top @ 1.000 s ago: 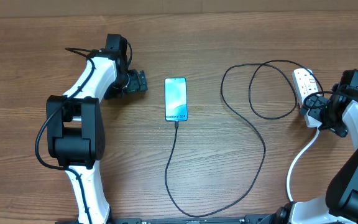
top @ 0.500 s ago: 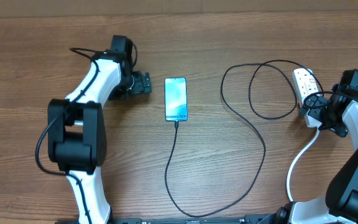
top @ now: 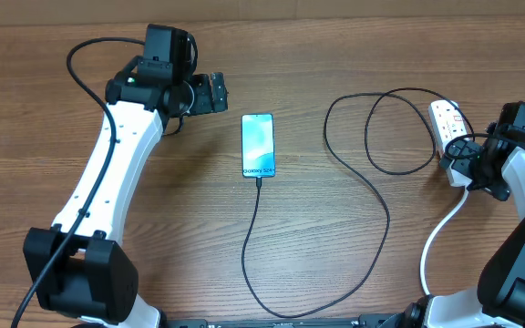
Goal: Plug charger to phone and switch on socket
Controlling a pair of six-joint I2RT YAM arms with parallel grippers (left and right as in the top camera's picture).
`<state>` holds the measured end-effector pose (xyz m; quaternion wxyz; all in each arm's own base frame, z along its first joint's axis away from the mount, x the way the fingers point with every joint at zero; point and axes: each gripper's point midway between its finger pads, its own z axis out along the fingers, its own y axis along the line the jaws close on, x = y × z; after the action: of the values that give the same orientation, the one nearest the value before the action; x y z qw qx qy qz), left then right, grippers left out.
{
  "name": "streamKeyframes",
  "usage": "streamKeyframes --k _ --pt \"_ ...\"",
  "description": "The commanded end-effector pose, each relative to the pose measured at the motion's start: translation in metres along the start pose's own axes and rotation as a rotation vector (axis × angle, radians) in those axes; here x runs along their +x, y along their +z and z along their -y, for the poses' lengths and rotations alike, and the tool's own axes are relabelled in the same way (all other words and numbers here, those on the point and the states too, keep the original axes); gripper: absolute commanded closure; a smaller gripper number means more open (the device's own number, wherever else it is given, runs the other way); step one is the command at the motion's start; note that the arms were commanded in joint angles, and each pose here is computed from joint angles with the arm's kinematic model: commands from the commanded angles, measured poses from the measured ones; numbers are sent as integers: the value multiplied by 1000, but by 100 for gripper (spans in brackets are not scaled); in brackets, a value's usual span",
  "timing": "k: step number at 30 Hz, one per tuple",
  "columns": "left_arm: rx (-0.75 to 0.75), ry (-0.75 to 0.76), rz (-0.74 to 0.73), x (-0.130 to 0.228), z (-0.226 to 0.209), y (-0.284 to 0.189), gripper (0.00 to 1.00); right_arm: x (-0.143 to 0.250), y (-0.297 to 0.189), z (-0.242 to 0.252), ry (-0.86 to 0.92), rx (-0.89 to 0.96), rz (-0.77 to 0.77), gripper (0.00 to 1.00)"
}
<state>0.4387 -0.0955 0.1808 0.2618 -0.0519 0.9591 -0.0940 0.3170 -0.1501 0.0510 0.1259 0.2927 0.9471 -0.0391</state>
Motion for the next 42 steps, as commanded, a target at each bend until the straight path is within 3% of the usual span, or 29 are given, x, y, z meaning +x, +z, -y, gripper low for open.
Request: streamKeyframes --k 1,9,17,21,33,42 --pt "14 2 35 -7 2 -14 0 -11 -10 0 1 2 43 0" --pt "-74 1 55 -10 -13 -15 0 -11 -10 1 2 3 43 0" --pt "-142 34 -132 39 -30 -30 0 -11 -10 1 2 3 43 0" --pt "-161 43 -123 41 -34 -45 0 -11 -10 1 2 3 43 0" --pt "-61 131 -150 60 -23 -40 0 -11 -10 1 2 2 43 0" --pt "85 194 11 65 -8 -3 0 -11 -10 1 1 3 43 0"
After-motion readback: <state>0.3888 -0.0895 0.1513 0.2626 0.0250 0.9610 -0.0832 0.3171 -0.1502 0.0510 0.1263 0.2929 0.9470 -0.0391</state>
